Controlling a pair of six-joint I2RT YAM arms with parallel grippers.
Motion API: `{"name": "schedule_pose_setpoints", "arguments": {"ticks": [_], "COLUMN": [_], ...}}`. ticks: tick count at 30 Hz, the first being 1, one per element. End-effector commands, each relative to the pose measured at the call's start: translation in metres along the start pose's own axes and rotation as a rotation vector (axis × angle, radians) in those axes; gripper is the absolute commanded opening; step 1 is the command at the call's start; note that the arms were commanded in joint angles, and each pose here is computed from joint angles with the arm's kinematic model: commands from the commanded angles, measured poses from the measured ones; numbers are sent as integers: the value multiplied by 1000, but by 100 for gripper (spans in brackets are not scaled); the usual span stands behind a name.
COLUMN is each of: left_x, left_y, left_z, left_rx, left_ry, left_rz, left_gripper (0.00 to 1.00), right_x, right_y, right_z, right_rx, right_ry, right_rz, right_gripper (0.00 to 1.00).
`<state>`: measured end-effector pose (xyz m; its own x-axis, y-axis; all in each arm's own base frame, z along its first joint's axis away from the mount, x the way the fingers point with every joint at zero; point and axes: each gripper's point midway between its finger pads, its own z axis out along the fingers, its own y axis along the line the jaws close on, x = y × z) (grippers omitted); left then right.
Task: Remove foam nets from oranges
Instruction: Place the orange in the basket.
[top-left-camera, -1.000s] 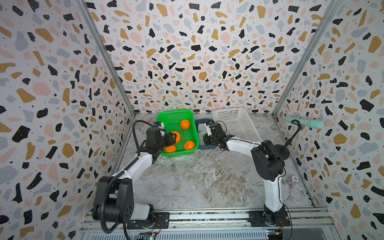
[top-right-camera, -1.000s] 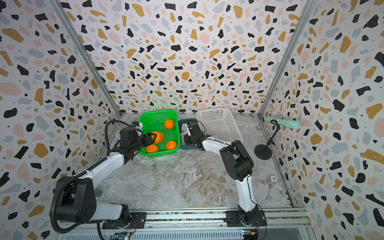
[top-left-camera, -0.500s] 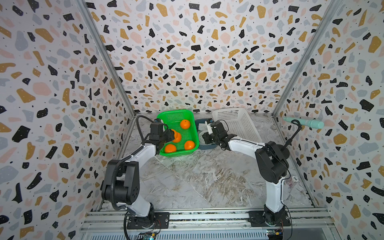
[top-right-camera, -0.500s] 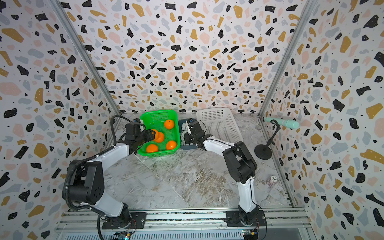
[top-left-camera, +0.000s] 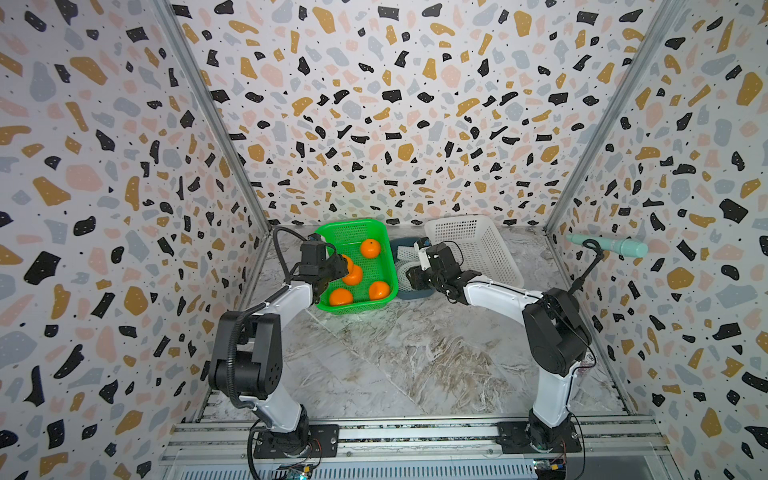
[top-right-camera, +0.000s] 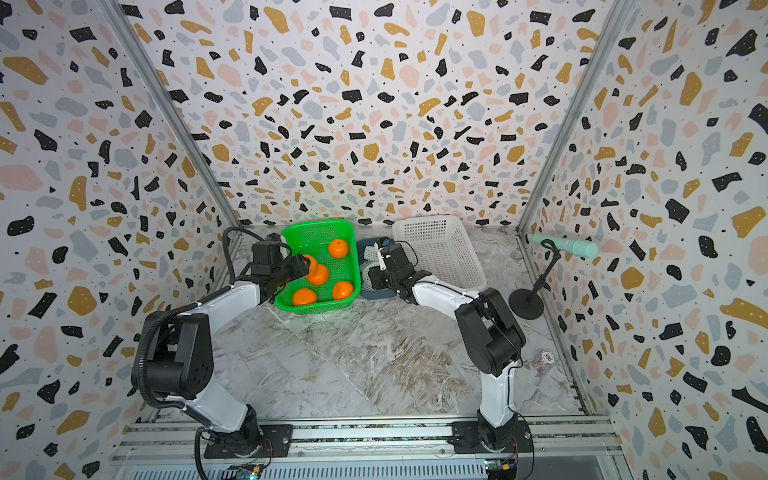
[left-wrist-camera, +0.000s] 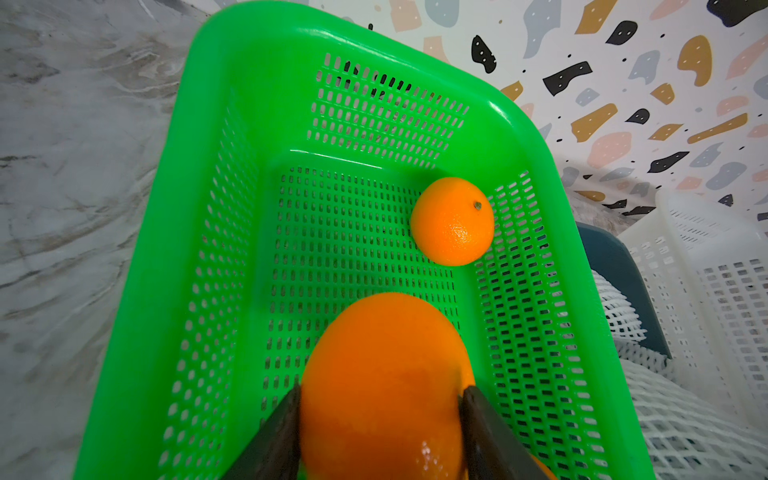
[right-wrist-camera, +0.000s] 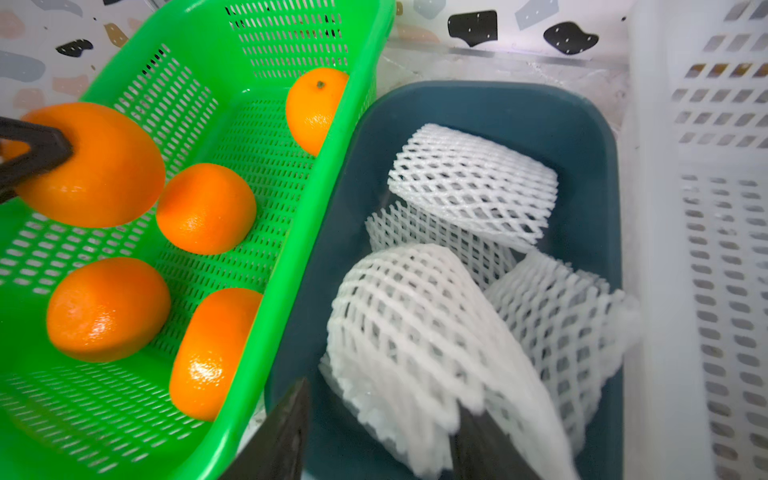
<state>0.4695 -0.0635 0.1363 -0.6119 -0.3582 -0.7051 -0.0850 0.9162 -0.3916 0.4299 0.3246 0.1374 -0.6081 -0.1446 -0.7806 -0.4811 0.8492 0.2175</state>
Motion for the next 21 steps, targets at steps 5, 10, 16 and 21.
{"name": "schedule_pose_setpoints", "arguments": {"ticks": [5, 10, 16, 21], "left_x": [-32, -37, -40, -39], "left_y": [-5, -3, 2, 5], "left_z": [-7, -5, 4, 12], "left_rx": [7, -2, -17, -26], "left_ry": [-71, -77, -71, -64], "left_rz": [8, 8, 5, 8], "left_gripper": [57, 57, 57, 57], "right_x": [-15, -20, -20, -9], "right_y": [7, 9, 9, 8], "right_z": [-27, -37, -40, -44], "right_rx": [-5, -14, -13, -14], "right_ry": [-40, -59, -33, 23], "right_rz": [7, 12, 16, 34], "right_gripper": [52, 52, 64, 85]}}
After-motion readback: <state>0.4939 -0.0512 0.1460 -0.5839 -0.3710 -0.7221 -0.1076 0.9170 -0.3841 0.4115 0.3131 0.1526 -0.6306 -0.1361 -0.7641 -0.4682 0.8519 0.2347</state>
